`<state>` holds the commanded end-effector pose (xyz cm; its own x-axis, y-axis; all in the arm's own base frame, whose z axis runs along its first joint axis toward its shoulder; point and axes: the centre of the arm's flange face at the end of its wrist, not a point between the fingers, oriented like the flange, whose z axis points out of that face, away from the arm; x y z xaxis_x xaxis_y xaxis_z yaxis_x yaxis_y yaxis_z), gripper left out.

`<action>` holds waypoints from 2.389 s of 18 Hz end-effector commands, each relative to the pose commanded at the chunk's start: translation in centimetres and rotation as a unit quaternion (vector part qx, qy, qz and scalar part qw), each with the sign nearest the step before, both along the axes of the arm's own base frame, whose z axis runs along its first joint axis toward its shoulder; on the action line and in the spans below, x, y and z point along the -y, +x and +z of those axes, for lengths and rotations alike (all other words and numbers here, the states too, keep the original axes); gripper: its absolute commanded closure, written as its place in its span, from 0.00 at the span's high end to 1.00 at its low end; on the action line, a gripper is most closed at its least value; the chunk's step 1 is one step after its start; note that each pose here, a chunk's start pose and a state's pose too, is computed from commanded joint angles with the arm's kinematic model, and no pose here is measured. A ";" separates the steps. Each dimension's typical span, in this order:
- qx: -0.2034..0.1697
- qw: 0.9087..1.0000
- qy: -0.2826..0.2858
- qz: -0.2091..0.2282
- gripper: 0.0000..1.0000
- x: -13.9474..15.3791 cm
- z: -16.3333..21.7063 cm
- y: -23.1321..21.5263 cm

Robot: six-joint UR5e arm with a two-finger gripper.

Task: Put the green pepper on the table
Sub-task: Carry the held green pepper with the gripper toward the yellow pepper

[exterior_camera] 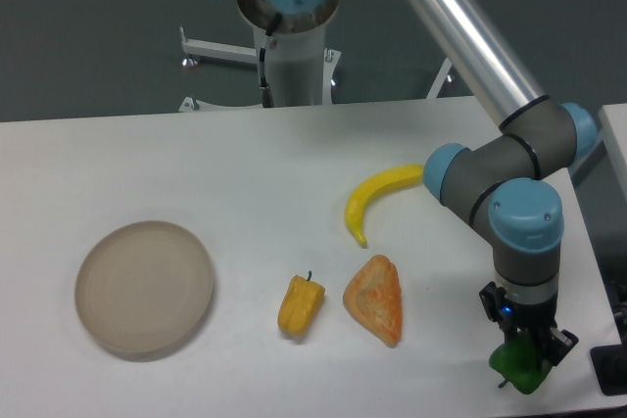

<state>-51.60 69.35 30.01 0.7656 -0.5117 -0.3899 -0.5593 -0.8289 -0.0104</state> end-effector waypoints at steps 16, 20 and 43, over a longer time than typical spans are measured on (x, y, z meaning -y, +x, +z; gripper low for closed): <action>0.058 0.998 -0.003 0.011 0.32 3.4 2.8 6.1; 0.082 0.996 0.007 0.023 0.32 5.9 4.9 9.1; 0.242 0.962 -0.019 0.124 0.34 12.2 -1.1 32.1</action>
